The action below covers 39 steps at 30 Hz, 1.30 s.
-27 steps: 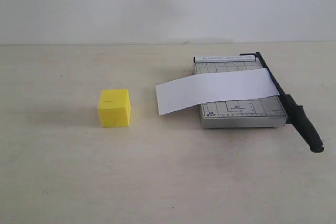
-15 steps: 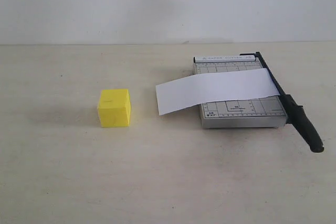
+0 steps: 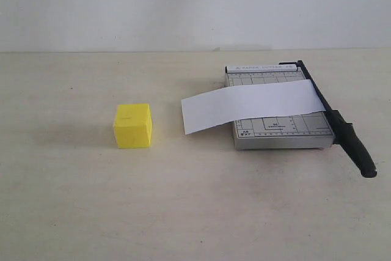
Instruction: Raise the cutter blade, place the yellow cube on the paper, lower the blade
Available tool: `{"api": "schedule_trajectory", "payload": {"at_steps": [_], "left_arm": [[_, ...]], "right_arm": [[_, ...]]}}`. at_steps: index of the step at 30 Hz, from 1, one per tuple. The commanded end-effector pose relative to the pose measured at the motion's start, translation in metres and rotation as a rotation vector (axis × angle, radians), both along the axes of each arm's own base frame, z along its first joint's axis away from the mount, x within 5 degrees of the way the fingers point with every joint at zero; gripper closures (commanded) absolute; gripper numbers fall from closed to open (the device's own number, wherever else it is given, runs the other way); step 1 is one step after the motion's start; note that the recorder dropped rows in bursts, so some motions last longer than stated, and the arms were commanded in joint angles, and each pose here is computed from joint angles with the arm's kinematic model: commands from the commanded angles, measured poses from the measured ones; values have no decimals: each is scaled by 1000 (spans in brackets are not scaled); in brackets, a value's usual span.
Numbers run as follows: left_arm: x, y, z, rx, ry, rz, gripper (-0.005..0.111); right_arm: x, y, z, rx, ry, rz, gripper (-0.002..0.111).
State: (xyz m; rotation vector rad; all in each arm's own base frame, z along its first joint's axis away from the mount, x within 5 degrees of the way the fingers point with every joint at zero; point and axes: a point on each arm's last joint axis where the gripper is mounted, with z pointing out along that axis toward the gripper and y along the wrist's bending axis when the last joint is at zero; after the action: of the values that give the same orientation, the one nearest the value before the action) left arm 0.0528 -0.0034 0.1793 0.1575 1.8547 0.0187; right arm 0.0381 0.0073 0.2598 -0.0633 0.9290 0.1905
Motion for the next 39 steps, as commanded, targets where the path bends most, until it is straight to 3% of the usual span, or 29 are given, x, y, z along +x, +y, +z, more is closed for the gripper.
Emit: {"api": "schedule_trajectory", "payload": {"at_steps": [1,6,10,12,14,17,20,21,26,30,35,39], "left_arm": [[0,0,1,-11,-13,5,102],[0,0,1,-11,-13,5,102],[0,0,1,-11,-13,5,102],[0,0,1,-11,-13,5,102],[0,0,1,-11,-13,5,102],[0,0,1,-11,-13,5,102],[0,0,1,-11,-13,5,102],[0,0,1,-11,-13,5,102],[0,0,1,-11,-13,5,102],[0,0,1,-11,-13,5,102],[0,0,1,-11,-13,5,102],[0,0,1,-11,-13,5,102]], "right_arm": [[-8,-6,10,248,-113,128,108],[-6,-12,7,518,-58,268,108],[-4,-11,6,540,-26,291,108],[2,-7,3,520,117,277,106],[6,-2,5,425,331,222,98],[8,-1,14,142,652,58,74],[18,-3,39,12,785,-36,51],[25,-4,46,-6,831,-59,48],[79,1,58,-79,1176,-117,49],[131,14,50,-232,1430,-71,49],[190,28,29,-331,1586,8,49],[216,32,5,-363,1687,17,49]]}}
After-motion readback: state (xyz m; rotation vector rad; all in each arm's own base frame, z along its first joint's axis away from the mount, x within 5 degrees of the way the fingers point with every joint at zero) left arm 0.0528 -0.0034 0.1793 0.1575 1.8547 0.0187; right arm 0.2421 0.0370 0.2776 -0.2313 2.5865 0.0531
